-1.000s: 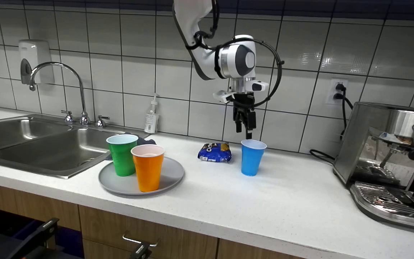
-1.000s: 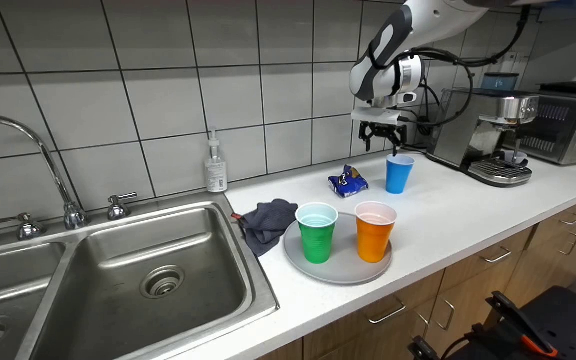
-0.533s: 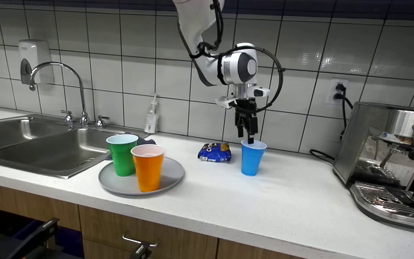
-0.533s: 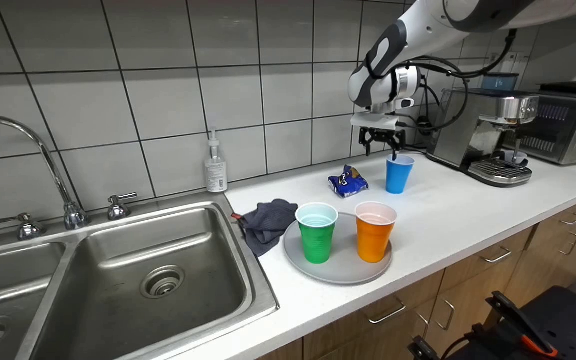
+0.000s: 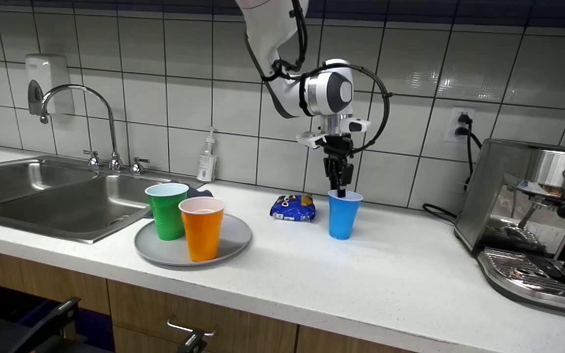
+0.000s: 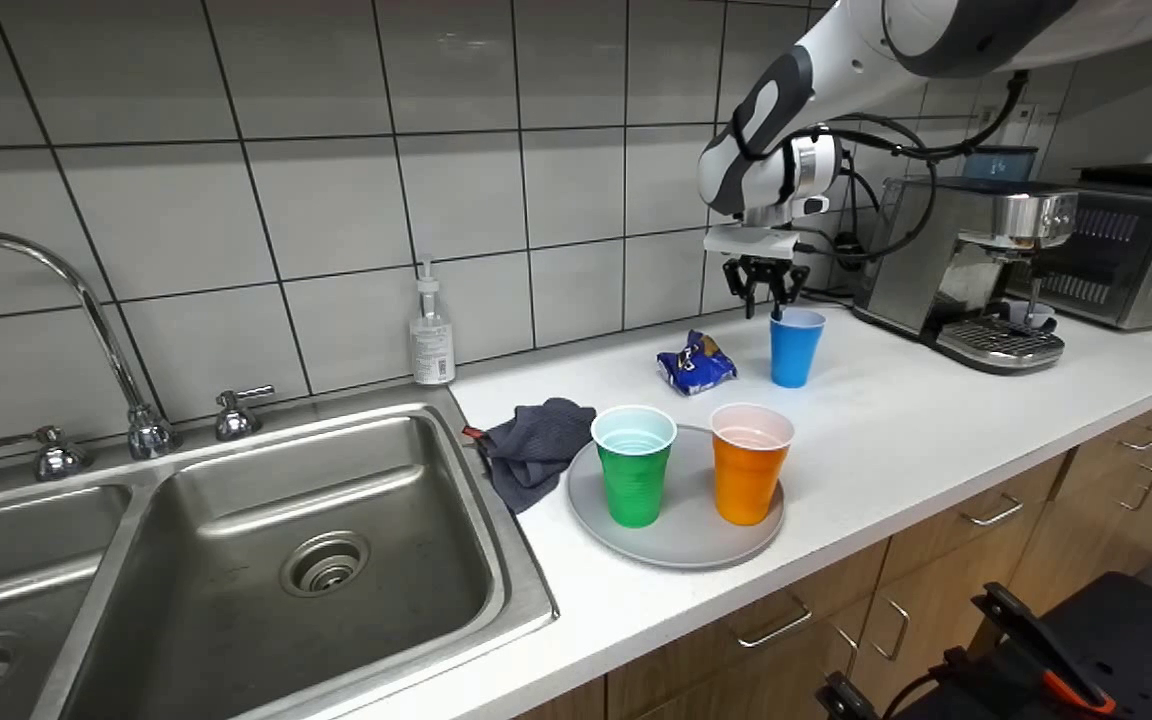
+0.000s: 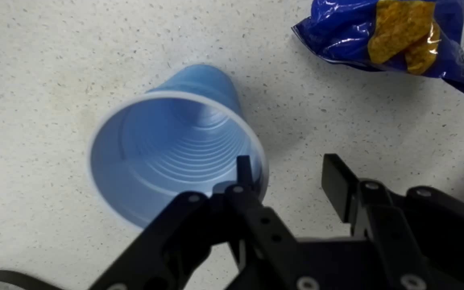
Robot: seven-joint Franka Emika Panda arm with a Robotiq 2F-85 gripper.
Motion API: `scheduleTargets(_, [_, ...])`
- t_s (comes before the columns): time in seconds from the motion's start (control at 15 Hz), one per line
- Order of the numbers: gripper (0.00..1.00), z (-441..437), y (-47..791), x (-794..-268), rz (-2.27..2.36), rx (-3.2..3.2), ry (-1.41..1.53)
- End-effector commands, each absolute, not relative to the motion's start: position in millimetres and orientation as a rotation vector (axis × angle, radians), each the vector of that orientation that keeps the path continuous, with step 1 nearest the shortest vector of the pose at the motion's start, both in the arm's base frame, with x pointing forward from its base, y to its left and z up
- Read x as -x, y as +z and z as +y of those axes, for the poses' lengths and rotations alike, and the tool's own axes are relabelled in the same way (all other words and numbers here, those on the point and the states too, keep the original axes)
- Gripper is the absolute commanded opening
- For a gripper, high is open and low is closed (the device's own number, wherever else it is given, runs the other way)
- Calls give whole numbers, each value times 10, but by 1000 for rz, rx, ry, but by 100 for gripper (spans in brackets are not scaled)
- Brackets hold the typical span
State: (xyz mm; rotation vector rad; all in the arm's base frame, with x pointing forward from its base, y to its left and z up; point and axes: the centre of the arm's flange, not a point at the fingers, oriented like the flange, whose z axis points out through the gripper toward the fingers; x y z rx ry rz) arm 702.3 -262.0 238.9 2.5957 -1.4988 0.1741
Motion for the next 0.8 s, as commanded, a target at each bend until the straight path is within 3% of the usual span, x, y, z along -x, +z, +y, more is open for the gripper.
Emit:
scheduleTargets(0.0, [18,-2729,2454,-7110,-1488,-2618,151])
scheduleTargets(0.2, [0,-2761,2480,-7108,-1489,-2617,156])
scheduleTargets(0.73, [1,-2810,2627,-7045,-1445,-2626,156])
